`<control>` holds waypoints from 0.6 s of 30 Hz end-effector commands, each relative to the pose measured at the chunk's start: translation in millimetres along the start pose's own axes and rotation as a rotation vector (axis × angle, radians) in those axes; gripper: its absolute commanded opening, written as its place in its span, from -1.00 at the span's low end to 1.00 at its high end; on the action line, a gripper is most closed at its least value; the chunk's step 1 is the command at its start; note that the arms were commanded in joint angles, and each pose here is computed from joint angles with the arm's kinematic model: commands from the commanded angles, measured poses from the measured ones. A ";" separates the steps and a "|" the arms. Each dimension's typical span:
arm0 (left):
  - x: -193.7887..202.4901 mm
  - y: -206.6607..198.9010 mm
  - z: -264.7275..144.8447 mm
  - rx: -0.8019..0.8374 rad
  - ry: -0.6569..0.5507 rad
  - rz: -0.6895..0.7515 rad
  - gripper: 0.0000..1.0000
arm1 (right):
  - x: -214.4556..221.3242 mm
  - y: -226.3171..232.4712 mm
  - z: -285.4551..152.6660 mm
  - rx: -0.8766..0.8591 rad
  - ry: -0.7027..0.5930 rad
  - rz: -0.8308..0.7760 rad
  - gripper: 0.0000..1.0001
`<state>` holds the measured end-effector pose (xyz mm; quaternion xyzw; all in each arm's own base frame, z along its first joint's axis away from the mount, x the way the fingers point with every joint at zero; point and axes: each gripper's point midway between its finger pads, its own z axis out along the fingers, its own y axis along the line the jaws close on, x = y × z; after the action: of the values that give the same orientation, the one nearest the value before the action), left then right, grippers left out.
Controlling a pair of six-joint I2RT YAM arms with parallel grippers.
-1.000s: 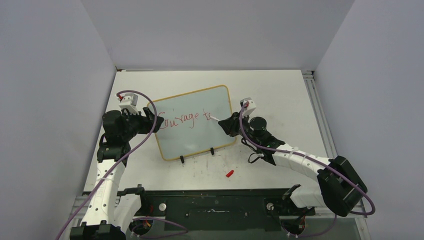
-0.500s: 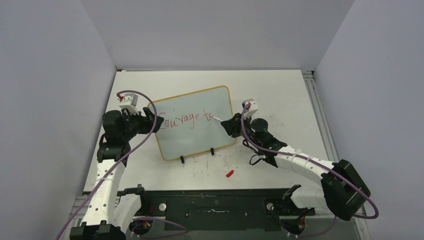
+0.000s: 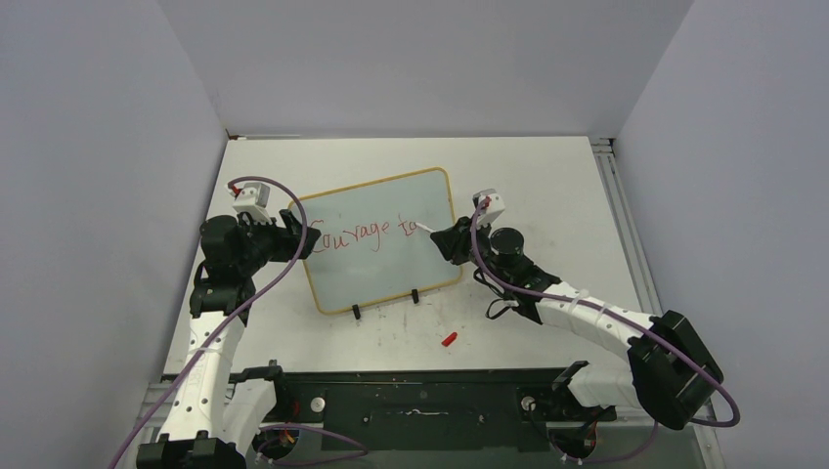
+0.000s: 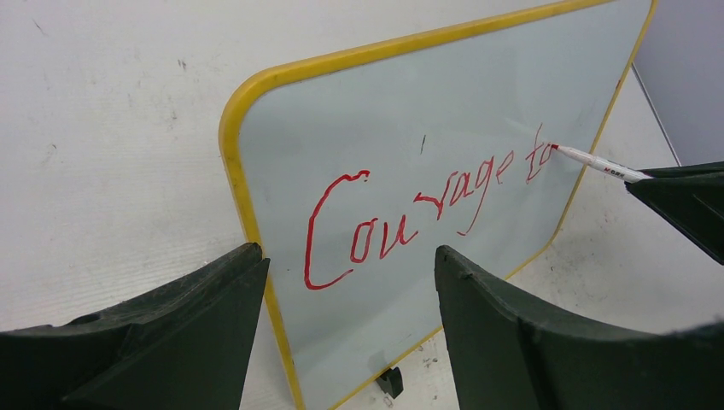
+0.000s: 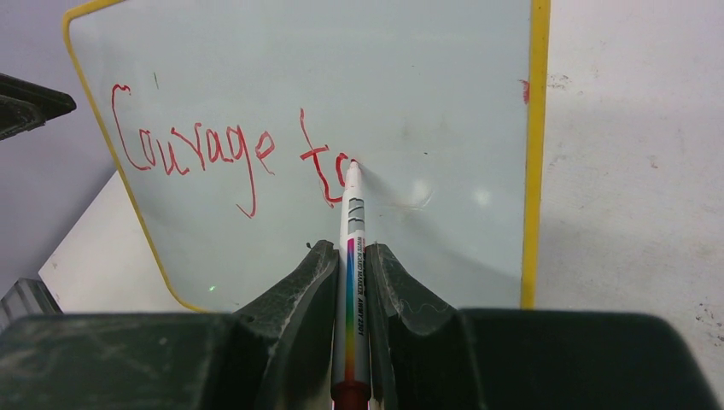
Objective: Write a sentence on the whiteboard
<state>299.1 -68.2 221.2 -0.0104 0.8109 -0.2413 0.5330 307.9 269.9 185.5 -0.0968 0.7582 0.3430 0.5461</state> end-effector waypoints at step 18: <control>-23.2 -8.6 -3.6 0.030 -0.070 0.031 0.40 | -62.4 21.5 -17.1 -0.023 -0.163 -0.034 -0.89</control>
<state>298.8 -68.6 221.3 -0.0093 0.8108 -0.2424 0.5327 305.2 270.6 193.8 -0.0995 0.7551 0.3440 0.5492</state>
